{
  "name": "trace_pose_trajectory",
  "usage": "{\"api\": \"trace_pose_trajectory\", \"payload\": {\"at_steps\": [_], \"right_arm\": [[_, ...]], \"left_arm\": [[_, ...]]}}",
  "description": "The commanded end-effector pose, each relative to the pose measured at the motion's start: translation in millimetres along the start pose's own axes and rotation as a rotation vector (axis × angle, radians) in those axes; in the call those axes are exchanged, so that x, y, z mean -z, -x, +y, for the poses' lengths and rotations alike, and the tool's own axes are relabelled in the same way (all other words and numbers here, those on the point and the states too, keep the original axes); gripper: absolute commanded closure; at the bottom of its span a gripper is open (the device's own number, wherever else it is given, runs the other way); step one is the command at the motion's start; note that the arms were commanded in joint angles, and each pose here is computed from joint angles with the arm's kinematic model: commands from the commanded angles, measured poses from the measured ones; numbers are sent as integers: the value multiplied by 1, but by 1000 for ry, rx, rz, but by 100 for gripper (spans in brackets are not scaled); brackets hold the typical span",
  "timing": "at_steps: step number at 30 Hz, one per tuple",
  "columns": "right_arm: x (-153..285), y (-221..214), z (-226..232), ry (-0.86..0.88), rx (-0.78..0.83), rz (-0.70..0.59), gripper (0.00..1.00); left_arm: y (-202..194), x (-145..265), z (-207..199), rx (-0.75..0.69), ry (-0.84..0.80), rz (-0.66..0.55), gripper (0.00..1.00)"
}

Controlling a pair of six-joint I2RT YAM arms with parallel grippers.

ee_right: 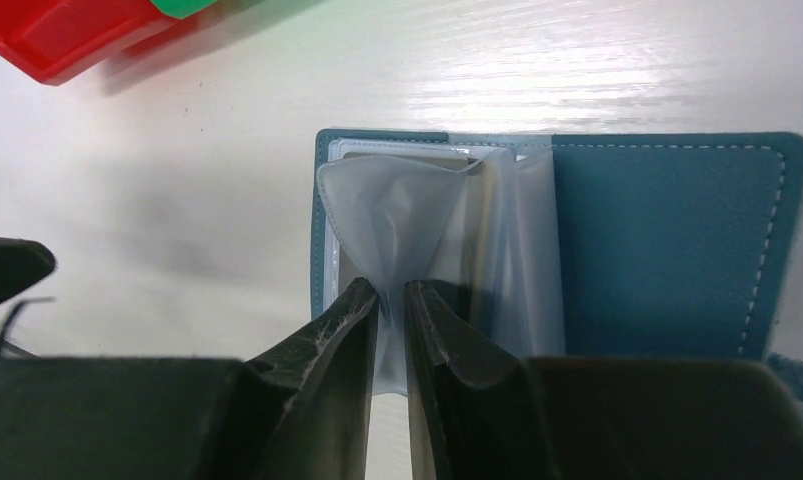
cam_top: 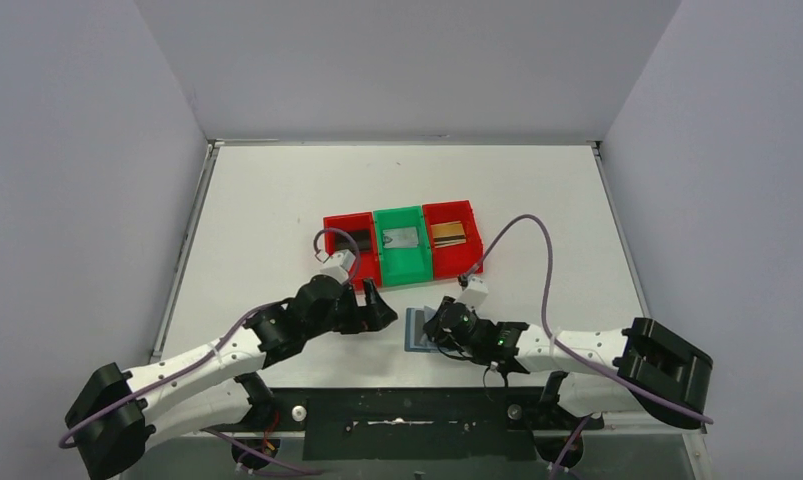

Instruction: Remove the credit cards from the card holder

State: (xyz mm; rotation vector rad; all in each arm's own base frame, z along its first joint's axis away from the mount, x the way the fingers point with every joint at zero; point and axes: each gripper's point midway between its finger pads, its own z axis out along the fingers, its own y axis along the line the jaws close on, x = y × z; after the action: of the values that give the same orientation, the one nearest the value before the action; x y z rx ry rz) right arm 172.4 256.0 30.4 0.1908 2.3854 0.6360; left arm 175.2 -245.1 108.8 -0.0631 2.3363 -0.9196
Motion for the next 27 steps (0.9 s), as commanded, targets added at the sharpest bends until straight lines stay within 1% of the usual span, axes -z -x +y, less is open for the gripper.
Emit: {"api": "trace_pose_trajectory", "payload": {"at_steps": [1, 9, 12, 14, 16, 19, 23, 25, 27], "right_arm": [[8, 22, 25, 163, -143, -76, 81], [20, 28, 7, 209, -231, -124, 79], [23, 30, -1, 206, -255, -143, 79], [24, 31, -6, 198, -262, -149, 78], [24, 31, -10, 191, -269, -152, 78], [25, 32, -14, 182, -277, -159, 77], [26, 31, -20, 169, -286, -164, 76], [27, 32, -22, 163, -291, -167, 75], [28, 34, -24, 159, -296, -173, 74]], "left_arm": [[2, -12, -41, -27, -143, -16, 14], [-11, -39, -74, -69, -197, 20, 15], [-17, -51, -86, -74, -225, 38, 18], [-23, -58, -92, -77, -237, 54, 21], [-27, -65, -98, -78, -247, 65, 23], [-36, -73, -106, -81, -277, 93, 35], [-49, -80, -110, -92, -310, 137, 48], [-49, -81, -119, -102, -340, 143, 52], [-51, -82, -124, -113, -362, 152, 52]]}}
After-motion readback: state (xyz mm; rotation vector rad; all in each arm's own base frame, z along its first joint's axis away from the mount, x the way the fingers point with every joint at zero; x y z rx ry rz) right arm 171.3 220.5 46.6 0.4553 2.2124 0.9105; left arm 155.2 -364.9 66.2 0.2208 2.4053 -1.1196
